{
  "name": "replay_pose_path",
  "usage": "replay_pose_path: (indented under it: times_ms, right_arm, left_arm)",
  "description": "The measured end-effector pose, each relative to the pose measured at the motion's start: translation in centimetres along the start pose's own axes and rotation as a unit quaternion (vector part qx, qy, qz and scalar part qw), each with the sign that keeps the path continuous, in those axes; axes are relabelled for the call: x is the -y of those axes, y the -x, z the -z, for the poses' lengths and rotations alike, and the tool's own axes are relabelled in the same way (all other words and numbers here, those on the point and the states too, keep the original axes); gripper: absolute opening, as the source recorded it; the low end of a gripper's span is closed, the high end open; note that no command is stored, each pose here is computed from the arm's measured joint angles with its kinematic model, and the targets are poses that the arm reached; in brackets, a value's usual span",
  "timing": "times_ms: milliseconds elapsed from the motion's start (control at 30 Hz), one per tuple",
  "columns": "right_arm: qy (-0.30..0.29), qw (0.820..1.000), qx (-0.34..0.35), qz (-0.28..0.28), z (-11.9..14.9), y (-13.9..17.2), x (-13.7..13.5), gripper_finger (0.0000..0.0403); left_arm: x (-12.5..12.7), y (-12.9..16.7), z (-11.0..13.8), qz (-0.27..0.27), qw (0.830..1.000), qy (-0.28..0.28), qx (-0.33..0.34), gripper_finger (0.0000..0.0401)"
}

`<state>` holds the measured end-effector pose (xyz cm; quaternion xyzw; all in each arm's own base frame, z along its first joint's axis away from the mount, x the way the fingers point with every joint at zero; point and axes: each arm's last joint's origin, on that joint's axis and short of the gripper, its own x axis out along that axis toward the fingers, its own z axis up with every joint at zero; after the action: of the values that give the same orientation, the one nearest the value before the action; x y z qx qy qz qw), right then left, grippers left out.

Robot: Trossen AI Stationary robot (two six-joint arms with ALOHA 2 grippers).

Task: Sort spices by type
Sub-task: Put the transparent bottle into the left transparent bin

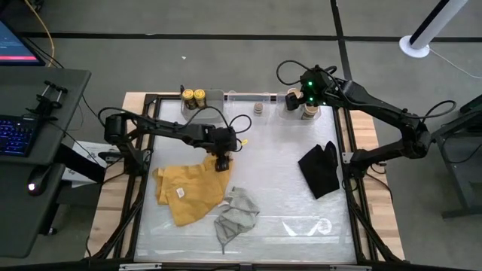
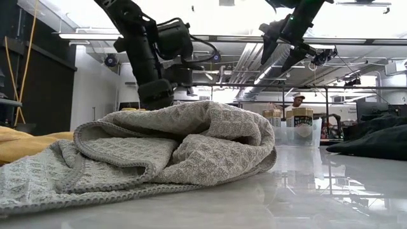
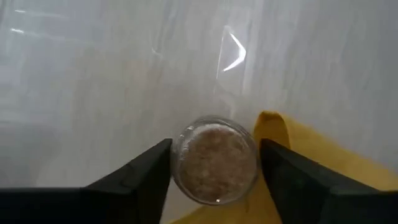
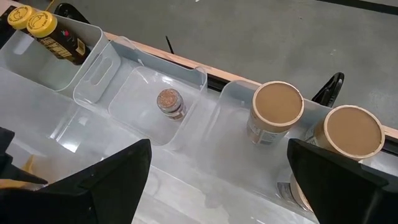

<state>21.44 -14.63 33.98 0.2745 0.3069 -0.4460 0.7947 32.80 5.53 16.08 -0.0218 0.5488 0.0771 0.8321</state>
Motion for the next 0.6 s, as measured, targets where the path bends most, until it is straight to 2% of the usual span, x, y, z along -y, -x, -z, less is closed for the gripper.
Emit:
replay_pose_path:
  times_ms: [167, 200, 300, 400, 600]
  right_arm:
    - [0.000, 1.000, 0.000, 0.000, 0.0, 0.0, 0.0, 0.0371]
    - [0.001, 1.000, 0.000, 0.000, 0.0, 0.0, 0.0, 0.0371]
    - [0.002, 1.000, 0.000, 0.000, 0.0, 0.0, 0.0, 0.0371]
    - [0.002, 1.000, -0.001, 0.000, 0.0, 0.0, 0.0, 0.0371]
    - [0.001, 1.000, -0.003, 0.002, 0.1, 0.0, 0.0, 0.0371]
  left_arm:
    - [-0.1, 0.4, -0.5, -0.002, 1.000, 0.015, 0.027, 0.0140]
    - [-0.2, 0.6, -0.7, -0.003, 0.999, 0.015, 0.030, 0.0134]
    - [-0.7, 1.7, -2.0, -0.012, 0.998, 0.011, 0.058, 0.0134]
    - [-1.8, 3.4, -4.0, -0.056, 0.994, 0.004, 0.097, 0.0134]
    - [-6.0, 7.3, -8.3, -0.164, 0.966, 0.001, 0.202, 0.0134]
